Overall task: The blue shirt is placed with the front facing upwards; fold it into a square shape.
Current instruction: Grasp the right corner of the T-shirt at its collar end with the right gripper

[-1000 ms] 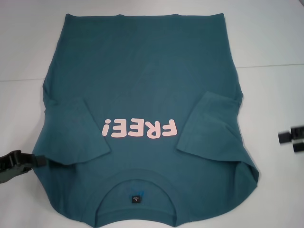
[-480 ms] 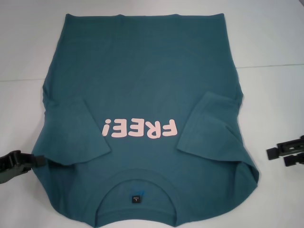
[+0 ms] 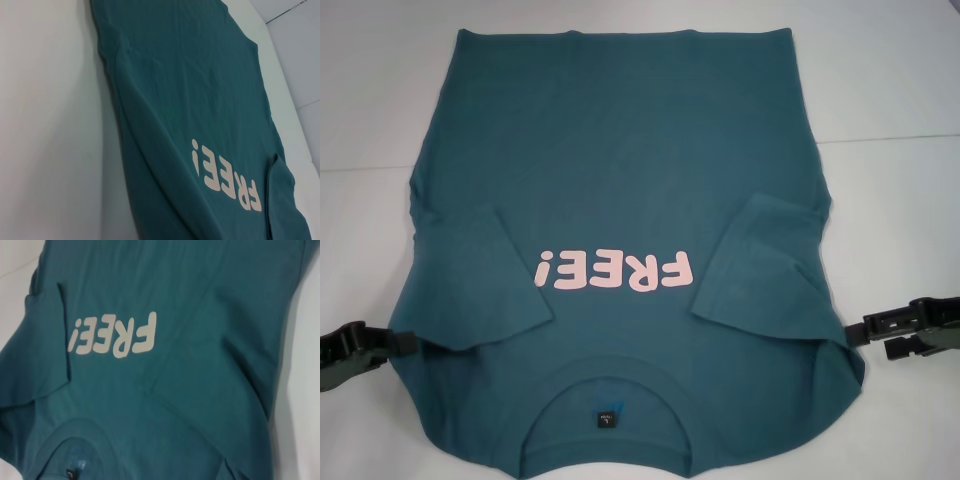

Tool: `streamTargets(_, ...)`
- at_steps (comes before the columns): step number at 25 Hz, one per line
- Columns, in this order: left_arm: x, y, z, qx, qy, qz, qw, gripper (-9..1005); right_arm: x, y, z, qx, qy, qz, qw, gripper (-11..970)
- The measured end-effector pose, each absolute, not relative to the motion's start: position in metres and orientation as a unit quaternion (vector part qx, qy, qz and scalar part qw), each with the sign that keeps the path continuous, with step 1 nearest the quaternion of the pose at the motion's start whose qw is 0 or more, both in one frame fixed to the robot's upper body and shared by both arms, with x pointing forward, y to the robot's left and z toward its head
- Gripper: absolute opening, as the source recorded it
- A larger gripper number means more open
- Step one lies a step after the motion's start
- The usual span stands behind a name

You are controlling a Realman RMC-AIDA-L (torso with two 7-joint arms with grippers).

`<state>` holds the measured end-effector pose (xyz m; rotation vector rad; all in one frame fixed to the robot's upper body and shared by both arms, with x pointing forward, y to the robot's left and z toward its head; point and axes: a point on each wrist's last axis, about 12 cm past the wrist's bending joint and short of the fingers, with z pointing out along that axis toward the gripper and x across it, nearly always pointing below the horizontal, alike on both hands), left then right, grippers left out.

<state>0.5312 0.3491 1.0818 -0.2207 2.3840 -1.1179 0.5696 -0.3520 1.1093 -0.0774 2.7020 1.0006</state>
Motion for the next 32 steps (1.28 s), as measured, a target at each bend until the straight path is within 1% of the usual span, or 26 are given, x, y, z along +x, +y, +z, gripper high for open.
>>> streamTargets(11, 0.531, 0.348, 1.079, -0.083, 0.874, -0.411, 0.245, 16, 0.573, -0.341, 1.103, -0.035, 0.934, 0.333, 0.127, 875)
streamTargets(17, 0.532, 0.348, 1.079, -0.084, 0.874, -0.410, 0.247, 16, 0.576, -0.334, 1.096, -0.042, 0.941, 0.318, 0.109, 873)
streamTargets(32, 0.531, 0.349, 1.078, -0.088, 0.875, -0.407, 0.248, 16, 0.581, -0.324, 1.095, -0.046, 0.941, 0.318, 0.111, 867)
